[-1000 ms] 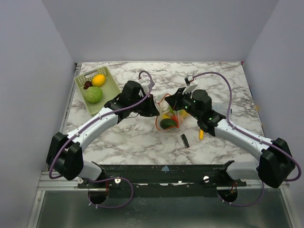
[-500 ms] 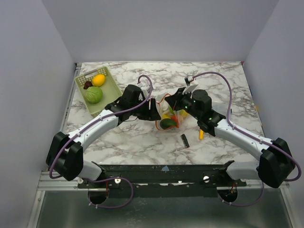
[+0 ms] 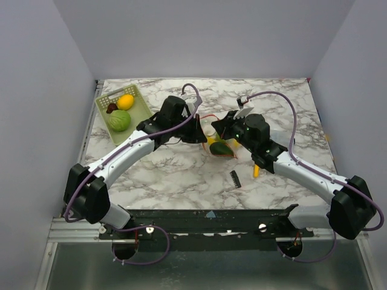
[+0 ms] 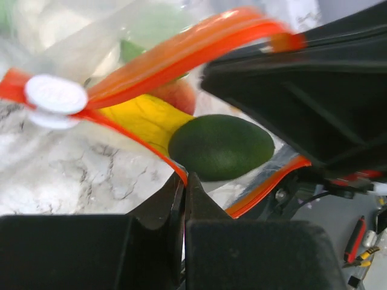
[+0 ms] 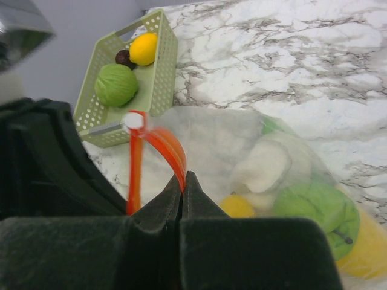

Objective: Place the food in the zip-top bag and seal the zipper
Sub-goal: Adjust the zipper food storage bag at the center of the board.

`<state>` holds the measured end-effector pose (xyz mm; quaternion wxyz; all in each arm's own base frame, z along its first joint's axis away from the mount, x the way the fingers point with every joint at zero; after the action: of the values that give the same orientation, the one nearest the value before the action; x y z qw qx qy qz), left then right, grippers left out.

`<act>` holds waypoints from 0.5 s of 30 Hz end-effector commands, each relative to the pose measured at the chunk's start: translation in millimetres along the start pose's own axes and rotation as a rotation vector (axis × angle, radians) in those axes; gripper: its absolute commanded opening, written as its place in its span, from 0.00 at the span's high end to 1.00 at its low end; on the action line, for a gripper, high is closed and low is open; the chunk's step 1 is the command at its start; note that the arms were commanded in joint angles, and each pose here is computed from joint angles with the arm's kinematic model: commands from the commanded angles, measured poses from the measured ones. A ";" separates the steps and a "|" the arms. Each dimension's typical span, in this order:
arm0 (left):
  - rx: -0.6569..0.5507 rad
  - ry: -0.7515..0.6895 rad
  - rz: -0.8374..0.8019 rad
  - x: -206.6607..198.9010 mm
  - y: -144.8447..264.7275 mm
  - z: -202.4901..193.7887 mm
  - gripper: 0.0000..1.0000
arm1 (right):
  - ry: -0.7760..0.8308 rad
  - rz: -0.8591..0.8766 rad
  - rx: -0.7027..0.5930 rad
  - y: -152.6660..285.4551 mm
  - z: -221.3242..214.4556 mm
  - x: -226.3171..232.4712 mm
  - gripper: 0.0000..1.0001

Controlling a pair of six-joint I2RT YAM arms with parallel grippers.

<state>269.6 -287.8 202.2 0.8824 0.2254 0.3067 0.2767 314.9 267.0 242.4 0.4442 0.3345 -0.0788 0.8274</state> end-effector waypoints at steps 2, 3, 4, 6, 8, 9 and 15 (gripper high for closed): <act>-0.158 -0.091 -0.148 -52.9 47.7 60.7 1.00 | -0.008 -0.122 -0.121 9.0 20.4 -16.8 0.99; -0.158 -0.085 -0.152 -55.2 49.1 63.5 1.00 | -0.008 -0.128 -0.135 11.7 22.8 -17.2 0.99; -0.152 -0.077 -0.144 -54.1 48.9 64.4 1.00 | -0.009 -0.131 -0.147 13.7 25.6 -17.1 0.99; -0.117 -0.050 -0.090 -42.2 40.8 58.7 1.00 | -0.009 -0.121 -0.162 17.6 28.7 -15.0 0.99; -0.056 0.006 -0.024 -24.8 29.5 45.8 1.00 | -0.004 -0.110 -0.173 20.1 30.6 -13.6 0.99; -0.033 0.033 -0.008 -18.1 26.0 40.6 1.00 | -0.002 -0.111 -0.177 20.4 31.5 -13.9 0.99; -0.047 0.047 0.011 -9.9 29.2 40.5 1.00 | 0.000 -0.112 -0.171 20.4 31.4 -13.1 0.99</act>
<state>278.0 -290.9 253.2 0.8888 0.1946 0.3121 0.2736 318.5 236.8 256.4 0.5073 0.3089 -0.1191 0.7956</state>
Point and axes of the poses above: each gripper's point midway between its finger pads, its own y axis back along the fingers, its own x axis along the line the jaws close on, z = x × y, the point moved 2 cm from there along y, back along the fingers, and after that the axes turned 14 degrees about -y, right-handed, at the moved point
